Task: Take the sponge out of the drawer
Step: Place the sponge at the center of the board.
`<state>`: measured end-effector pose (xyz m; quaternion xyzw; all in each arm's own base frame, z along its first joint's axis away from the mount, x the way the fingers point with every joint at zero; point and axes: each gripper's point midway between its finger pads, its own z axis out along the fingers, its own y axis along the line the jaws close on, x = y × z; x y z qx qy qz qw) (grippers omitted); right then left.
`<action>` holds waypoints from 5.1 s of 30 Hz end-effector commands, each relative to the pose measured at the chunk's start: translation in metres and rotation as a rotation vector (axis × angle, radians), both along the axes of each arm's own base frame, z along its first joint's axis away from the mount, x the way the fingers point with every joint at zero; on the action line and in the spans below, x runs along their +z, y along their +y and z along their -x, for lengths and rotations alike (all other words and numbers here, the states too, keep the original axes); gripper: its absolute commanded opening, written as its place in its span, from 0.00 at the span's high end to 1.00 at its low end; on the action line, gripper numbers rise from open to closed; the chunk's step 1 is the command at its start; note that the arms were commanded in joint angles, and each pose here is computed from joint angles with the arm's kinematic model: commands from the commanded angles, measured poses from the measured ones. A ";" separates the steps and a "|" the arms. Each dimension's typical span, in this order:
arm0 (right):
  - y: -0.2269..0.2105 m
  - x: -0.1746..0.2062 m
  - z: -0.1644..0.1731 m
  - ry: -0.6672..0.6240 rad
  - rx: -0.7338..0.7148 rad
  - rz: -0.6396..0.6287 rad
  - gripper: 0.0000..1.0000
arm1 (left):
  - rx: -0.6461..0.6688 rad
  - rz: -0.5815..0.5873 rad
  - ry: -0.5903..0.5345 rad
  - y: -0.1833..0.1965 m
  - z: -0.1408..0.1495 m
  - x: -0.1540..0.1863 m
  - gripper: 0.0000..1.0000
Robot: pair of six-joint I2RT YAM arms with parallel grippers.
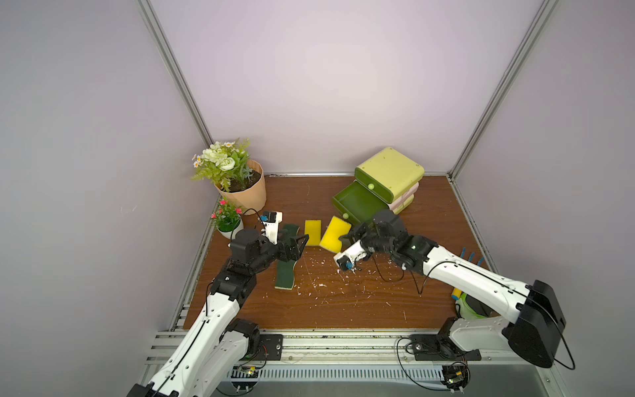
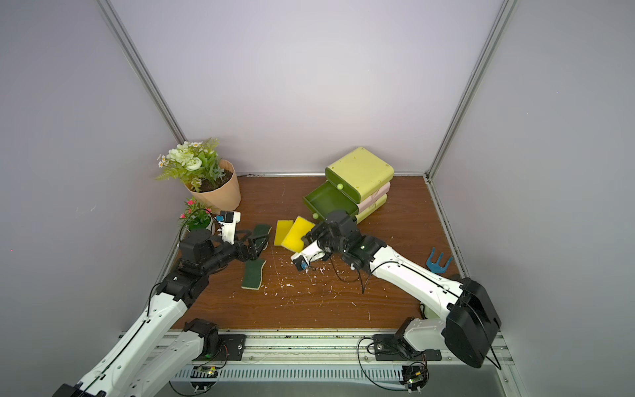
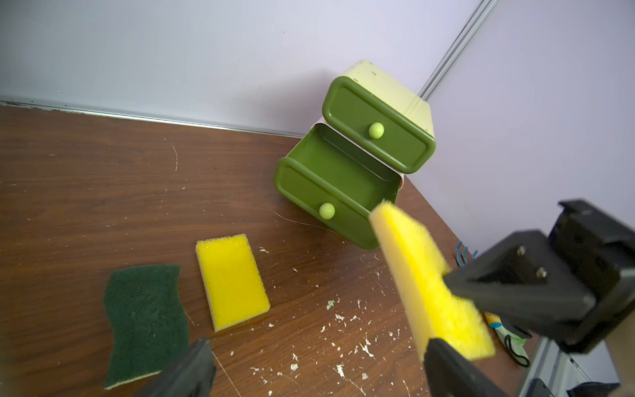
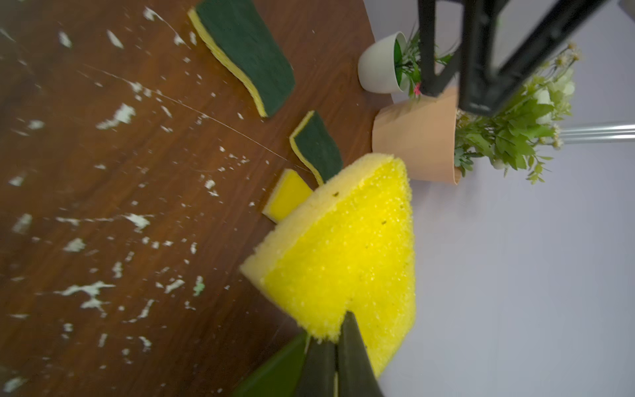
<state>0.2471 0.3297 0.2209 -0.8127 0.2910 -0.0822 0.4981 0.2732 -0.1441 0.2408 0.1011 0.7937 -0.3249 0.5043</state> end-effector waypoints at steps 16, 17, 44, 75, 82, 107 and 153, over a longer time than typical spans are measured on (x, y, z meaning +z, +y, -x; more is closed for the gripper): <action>0.026 -0.083 0.075 0.101 0.143 0.161 1.00 | 0.016 -0.006 -0.007 0.004 -0.002 0.000 0.02; 0.028 -0.086 0.074 0.093 0.148 0.182 1.00 | 0.016 -0.010 -0.008 0.005 -0.002 0.000 0.02; 0.102 -0.144 0.037 -0.056 0.220 0.236 0.82 | 0.094 -0.068 -0.003 0.018 -0.007 -0.005 0.02; 0.068 -0.041 0.072 0.943 -0.374 -0.568 0.01 | 0.122 -0.094 0.007 0.024 -0.008 -0.009 0.02; 0.066 -0.083 0.060 1.002 -0.737 -0.548 0.01 | 0.153 -0.109 -0.004 0.030 -0.008 -0.007 0.02; 0.076 -0.145 0.056 0.684 -0.918 -0.433 0.01 | 0.191 -0.135 0.005 0.037 -0.011 -0.010 0.02; 0.047 -0.107 0.051 0.693 -0.937 -0.627 0.01 | 0.190 -0.143 0.030 0.037 -0.014 -0.017 0.02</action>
